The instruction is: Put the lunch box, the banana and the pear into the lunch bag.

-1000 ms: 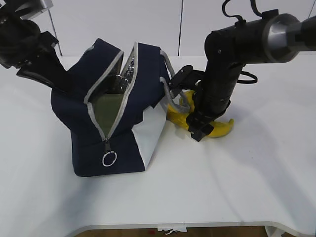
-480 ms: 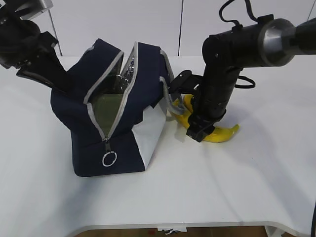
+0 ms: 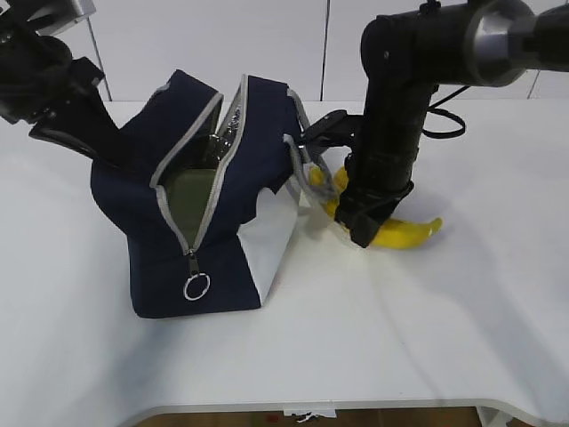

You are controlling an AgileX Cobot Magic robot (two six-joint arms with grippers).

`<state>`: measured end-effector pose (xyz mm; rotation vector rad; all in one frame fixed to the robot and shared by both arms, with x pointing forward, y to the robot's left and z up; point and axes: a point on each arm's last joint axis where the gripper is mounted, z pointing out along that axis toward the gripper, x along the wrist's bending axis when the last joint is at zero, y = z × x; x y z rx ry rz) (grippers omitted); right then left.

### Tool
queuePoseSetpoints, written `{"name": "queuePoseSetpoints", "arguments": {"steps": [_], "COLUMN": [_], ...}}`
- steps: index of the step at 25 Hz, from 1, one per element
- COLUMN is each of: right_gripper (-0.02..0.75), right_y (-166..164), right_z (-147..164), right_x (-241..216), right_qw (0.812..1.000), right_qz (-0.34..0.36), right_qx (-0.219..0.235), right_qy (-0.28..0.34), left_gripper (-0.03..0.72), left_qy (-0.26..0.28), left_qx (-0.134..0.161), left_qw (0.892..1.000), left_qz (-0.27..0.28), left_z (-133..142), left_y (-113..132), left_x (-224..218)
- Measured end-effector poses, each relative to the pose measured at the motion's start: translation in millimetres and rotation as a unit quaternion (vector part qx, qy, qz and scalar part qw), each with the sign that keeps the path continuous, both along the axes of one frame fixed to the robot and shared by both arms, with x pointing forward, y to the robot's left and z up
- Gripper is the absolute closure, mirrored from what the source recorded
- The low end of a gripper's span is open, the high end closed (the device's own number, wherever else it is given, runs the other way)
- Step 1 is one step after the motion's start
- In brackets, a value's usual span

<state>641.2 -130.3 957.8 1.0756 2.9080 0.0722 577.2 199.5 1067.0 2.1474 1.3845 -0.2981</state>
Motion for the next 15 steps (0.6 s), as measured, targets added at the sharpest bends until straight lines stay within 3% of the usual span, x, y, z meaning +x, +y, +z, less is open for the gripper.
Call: {"name": "queuePoseSetpoints", "arguments": {"steps": [15], "right_gripper": [0.44], "right_y": [2.5], "right_z": [43.0], "right_x": [12.3], "right_qw": [0.997], "right_qz": [-0.055], "right_qx": [0.012], "right_qy": [-0.048], "left_gripper": [0.673], "left_qy": [0.0], "left_qx": [0.003], "left_qw": [1.0], "left_qz": [-0.001], "left_z": [-0.3], "left_y": [0.4], "left_x": [0.0]}}
